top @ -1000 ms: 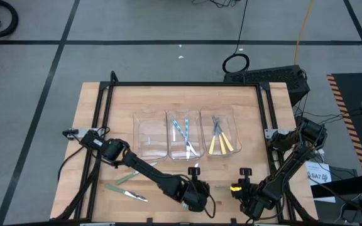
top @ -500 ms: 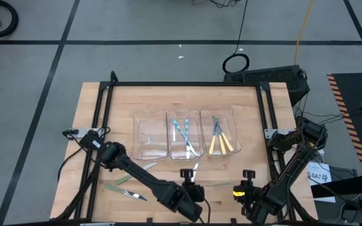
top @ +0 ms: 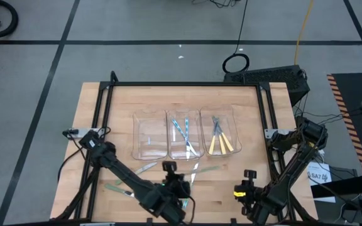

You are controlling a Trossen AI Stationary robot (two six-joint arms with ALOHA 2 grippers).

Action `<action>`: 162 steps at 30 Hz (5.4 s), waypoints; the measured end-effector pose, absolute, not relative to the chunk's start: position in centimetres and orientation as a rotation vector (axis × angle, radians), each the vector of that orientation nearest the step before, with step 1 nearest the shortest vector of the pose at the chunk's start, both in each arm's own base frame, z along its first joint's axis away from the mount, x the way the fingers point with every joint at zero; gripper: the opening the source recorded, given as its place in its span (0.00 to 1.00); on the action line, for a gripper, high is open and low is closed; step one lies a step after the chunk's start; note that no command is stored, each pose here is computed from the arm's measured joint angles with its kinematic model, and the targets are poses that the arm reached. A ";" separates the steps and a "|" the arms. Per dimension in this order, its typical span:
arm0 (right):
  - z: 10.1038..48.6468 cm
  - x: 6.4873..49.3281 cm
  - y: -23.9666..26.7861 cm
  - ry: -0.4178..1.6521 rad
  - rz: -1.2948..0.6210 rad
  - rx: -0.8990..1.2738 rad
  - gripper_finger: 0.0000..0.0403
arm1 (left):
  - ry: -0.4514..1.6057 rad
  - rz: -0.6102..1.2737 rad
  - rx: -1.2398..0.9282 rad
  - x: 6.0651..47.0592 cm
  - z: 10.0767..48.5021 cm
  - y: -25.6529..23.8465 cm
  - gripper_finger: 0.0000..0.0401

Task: Sort silverware by color (type)
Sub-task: Put the middle right green knife into the left transparent bin, then put the blue knife into the middle transparent bin

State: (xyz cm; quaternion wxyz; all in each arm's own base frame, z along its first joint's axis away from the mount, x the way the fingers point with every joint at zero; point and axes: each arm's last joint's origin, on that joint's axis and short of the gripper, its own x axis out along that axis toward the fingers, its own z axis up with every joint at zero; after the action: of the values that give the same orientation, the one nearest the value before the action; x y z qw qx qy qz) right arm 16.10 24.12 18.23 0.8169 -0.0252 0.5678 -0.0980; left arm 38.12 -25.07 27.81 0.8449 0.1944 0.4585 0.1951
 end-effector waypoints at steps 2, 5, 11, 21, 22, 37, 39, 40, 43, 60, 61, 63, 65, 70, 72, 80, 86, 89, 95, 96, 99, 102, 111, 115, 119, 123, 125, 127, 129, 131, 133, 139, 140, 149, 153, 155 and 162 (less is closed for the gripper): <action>18.2 16.0 24.2 1.210 -0.207 -0.055 0.26 | 0.954 0.456 0.442 37.0 29.3 -24.4 0.01; 18.2 16.0 24.2 1.210 -0.206 -0.055 0.26 | 0.904 0.495 0.438 35.8 31.5 -23.6 0.01; 18.2 16.1 24.2 1.207 -0.203 -0.055 0.26 | 0.780 0.492 0.420 33.0 37.0 -22.1 0.01; 18.2 16.1 24.2 1.205 -0.196 -0.056 0.26 | 0.604 0.524 0.331 28.4 43.3 -19.2 0.01; 18.2 16.1 24.2 1.205 -0.197 -0.056 0.26 | 0.598 0.523 0.328 28.2 43.4 -19.3 0.01; 18.3 16.2 24.2 1.162 -0.208 -0.066 0.26 | 0.490 0.747 0.217 23.1 32.0 -18.7 0.01; 18.3 16.2 24.2 1.153 -0.208 -0.076 0.26 | 0.460 0.765 0.162 22.1 30.2 -18.4 0.01; 18.3 16.2 24.2 1.154 -0.204 -0.082 0.26 | 0.440 0.771 0.145 21.7 29.5 -18.3 0.01; 18.3 16.3 24.2 1.155 -0.198 -0.092 0.26 | 0.396 0.799 0.069 20.8 27.3 -17.8 0.01; 18.3 16.3 24.2 1.159 -0.184 -0.115 0.26 | 0.366 0.880 -0.203 21.9 24.6 -17.0 0.01; 18.3 16.3 24.2 1.159 -0.184 -0.114 0.26 | 0.388 0.893 -0.213 22.1 24.6 -16.8 0.01; 18.3 16.3 24.2 1.159 -0.184 -0.115 0.26 | 0.422 0.919 -0.228 22.4 24.4 -16.4 0.01; 18.3 16.3 24.2 1.159 -0.183 -0.117 0.26 | 0.442 0.951 -0.238 22.9 23.9 -16.0 0.01; 18.3 16.3 24.1 1.137 -0.192 -0.124 0.26 | 0.523 1.056 -0.304 24.2 22.7 -14.7 0.01; 18.3 16.4 24.1 1.129 -0.196 -0.127 0.26 | 0.563 1.096 -0.314 24.8 22.1 -14.2 0.01; 18.3 16.4 24.1 1.118 -0.200 -0.129 0.26 | 0.725 1.187 -0.324 26.0 20.7 -12.6 0.01; 18.3 16.5 24.3 1.110 -0.191 -0.114 0.26 | 0.756 1.206 -0.353 26.1 20.6 -12.3 0.01; 18.3 16.5 24.3 1.107 -0.189 -0.109 0.26 | 0.758 1.216 -0.361 26.3 20.6 -12.0 0.01; 18.3 16.5 24.3 1.106 -0.190 -0.105 0.26 | 0.769 1.221 -0.361 26.7 20.6 -11.3 0.01; 18.3 16.5 24.3 1.106 -0.191 -0.105 0.26 | 0.772 1.216 -0.358 26.8 20.5 -11.3 0.01; 18.3 16.5 24.3 1.106 -0.190 -0.106 0.26 | 0.776 1.203 -0.355 26.9 20.5 -11.4 0.01; 18.3 16.5 24.3 1.106 -0.190 -0.107 0.26 | 0.785 1.191 -0.345 26.9 20.5 -11.4 0.01; 18.3 16.5 24.3 1.107 -0.189 -0.108 0.26 | 0.801 1.194 -0.332 27.2 20.4 -10.8 0.01; 18.3 16.5 24.3 1.107 -0.189 -0.109 0.26 | 0.822 1.202 -0.349 27.5 20.3 -10.3 0.01; 18.4 16.5 24.3 1.107 -0.187 -0.111 0.26 | 0.850 1.188 -0.352 27.5 20.3 -10.5 0.01; 18.3 16.5 24.3 1.105 -0.189 -0.111 0.26 | 0.871 1.181 -0.369 27.4 20.2 -10.7 0.01; 18.3 16.5 24.3 1.105 -0.189 -0.110 0.26 | 0.880 1.181 -0.378 27.4 20.2 -10.7 0.02; 18.4 16.5 24.3 1.105 -0.189 -0.110 0.26 | 0.885 1.181 -0.382 27.4 20.2 -10.7 0.03; 18.4 16.5 24.3 1.104 -0.189 -0.110 0.26 | 0.887 1.179 -0.381 27.4 20.2 -10.7 0.06; 18.4 16.5 24.3 1.103 -0.190 -0.110 0.26 | 0.891 1.175 -0.373 27.4 20.2 -10.7 0.10; 18.4 16.5 24.3 1.103 -0.190 -0.110 0.26 | 0.886 1.175 -0.367 27.4 20.2 -10.7 0.14; 18.4 16.5 24.3 1.103 -0.189 -0.112 0.26 | 0.872 1.157 -0.320 27.4 20.3 -10.8 0.18; 18.4 16.5 24.3 1.103 -0.189 -0.112 0.26 | 0.876 1.149 -0.305 27.4 20.3 -10.9 0.18; 18.4 16.5 24.3 1.104 -0.188 -0.113 0.26 | 0.783 0.934 -0.085 25.4 24.2 -16.5 0.18; 18.4 16.5 24.3 1.102 -0.189 -0.110 0.26 | 0.704 0.729 -0.016 24.1 25.0 -20.5 0.18; 18.4 16.6 24.4 1.099 -0.188 -0.107 0.26 | 0.682 0.632 -0.011 23.7 24.9 -22.1 0.18; 18.5 17.1 24.7 1.019 -0.168 -0.111 0.26 | 0.600 0.405 -0.045 23.0 24.9 -26.0 0.18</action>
State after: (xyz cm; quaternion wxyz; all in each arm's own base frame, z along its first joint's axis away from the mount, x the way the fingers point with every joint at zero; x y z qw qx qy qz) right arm 17.13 24.67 18.51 0.8682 -0.0529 0.4867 -0.0805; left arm 23.03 -26.02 24.89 0.9349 -0.0218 0.2936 0.1983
